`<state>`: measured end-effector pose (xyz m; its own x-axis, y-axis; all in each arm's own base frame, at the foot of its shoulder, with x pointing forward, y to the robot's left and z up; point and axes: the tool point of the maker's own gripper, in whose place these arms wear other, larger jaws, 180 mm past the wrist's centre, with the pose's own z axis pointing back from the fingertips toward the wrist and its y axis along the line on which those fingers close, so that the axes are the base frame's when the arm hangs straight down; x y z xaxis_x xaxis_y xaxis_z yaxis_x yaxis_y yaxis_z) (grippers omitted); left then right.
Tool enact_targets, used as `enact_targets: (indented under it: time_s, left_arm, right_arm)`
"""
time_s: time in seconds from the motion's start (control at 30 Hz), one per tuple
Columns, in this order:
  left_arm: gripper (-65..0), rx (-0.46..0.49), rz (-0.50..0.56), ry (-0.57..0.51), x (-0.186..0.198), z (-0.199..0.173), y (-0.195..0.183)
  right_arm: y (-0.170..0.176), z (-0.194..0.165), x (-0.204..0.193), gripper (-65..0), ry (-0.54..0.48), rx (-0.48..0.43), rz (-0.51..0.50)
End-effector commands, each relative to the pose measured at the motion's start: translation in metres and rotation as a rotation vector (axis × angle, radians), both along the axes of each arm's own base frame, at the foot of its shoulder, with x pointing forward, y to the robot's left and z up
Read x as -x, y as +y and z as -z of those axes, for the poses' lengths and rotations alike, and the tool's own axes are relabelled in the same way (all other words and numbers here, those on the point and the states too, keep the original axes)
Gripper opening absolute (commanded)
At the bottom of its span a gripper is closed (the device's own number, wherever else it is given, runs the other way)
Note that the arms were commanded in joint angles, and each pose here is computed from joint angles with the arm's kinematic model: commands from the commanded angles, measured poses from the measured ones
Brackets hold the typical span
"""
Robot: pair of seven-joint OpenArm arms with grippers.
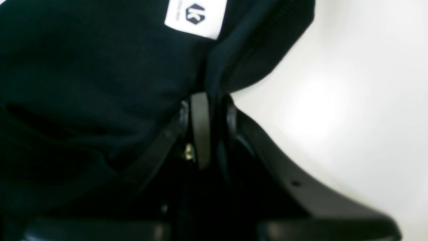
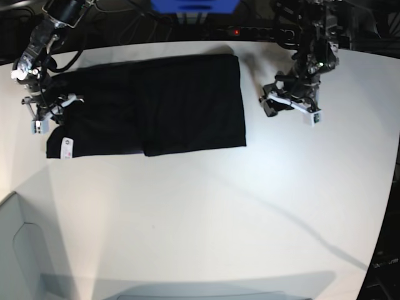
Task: Fold the T-shirt properly
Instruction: 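Withdraw the left gripper and grasp the bundle's end with the right gripper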
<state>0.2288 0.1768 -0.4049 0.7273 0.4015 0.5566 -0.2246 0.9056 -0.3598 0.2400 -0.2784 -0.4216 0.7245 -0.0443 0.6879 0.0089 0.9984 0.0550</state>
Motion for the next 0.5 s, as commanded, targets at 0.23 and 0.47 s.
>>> enact_targets:
  time_s: [0.23, 0.47]
  left_arm:
    - [-32.1, 0.027, -0.017, -0.025, -0.01, -0.002, -0.007]
    - [-32.1, 0.067, 0.023, -0.006, -0.02, 0.008, -0.032]
  right_arm:
    - [0.016, -0.062, -0.013, -65.0, -0.138, 0.109, -0.05]
    - [0.067, -0.086, -0.014, -65.0, -0.204, 0.109, -0.157]
